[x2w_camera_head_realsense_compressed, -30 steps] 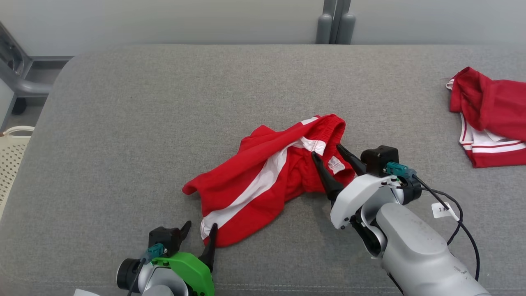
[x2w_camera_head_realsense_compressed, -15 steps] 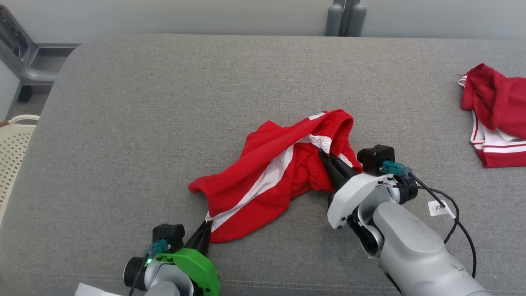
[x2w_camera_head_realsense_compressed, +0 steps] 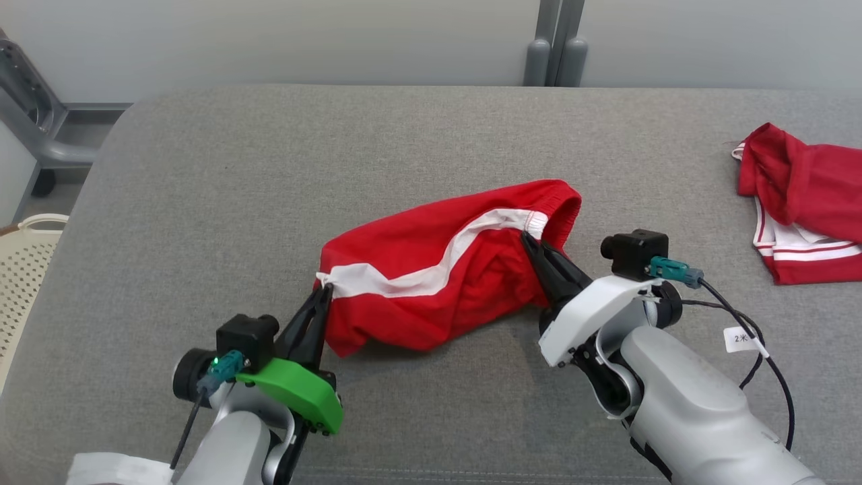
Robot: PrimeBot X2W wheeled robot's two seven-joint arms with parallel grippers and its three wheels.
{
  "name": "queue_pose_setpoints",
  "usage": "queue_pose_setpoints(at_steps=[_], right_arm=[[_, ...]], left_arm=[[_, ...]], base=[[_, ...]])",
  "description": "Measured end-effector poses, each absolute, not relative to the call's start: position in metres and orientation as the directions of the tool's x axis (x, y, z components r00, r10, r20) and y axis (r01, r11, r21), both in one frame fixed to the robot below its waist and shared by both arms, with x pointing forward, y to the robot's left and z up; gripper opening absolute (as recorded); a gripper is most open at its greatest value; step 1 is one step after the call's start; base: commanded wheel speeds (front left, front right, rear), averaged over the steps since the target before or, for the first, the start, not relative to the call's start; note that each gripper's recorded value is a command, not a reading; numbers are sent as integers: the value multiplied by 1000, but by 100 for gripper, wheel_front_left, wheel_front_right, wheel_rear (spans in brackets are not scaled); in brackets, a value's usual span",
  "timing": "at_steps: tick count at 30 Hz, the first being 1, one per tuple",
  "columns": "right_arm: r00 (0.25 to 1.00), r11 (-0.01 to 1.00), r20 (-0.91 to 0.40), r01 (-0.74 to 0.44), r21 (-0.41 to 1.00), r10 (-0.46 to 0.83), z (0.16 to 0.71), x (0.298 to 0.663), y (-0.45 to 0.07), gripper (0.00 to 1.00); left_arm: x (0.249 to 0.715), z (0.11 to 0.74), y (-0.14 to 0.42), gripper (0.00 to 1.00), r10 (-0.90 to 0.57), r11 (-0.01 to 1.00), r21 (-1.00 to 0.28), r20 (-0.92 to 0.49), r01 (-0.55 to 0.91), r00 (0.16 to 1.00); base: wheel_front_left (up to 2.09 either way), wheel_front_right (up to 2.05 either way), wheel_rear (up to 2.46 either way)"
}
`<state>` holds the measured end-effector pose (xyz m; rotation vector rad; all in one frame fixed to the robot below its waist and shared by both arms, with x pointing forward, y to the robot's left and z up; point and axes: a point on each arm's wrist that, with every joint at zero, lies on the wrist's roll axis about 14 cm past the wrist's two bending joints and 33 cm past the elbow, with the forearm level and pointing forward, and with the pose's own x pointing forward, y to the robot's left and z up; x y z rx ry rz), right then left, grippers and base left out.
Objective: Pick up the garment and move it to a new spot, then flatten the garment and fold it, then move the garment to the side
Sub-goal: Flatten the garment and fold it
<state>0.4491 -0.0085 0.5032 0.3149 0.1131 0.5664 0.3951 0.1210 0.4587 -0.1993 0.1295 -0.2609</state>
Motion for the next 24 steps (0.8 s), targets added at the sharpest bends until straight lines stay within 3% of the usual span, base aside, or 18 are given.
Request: queue_pose_setpoints(at_steps=[9, 15, 24], right_arm=[[811, 699, 108, -555, 451, 575, 572, 465, -14, 0], [798, 682, 196, -592, 429, 569, 630, 507, -25, 0], [833, 698, 245, -551, 458, 497, 686, 587, -46, 0]], left_arm=[[436, 549, 108, 0, -406, 912, -16, 120, 411, 906], [490, 627, 107, 0, -462, 887, 114, 224, 448, 858], [568, 701, 103, 0, -482, 876, 180, 292, 448, 826]], base=[[0, 0, 0], [0, 0, 0], [0, 0, 0]])
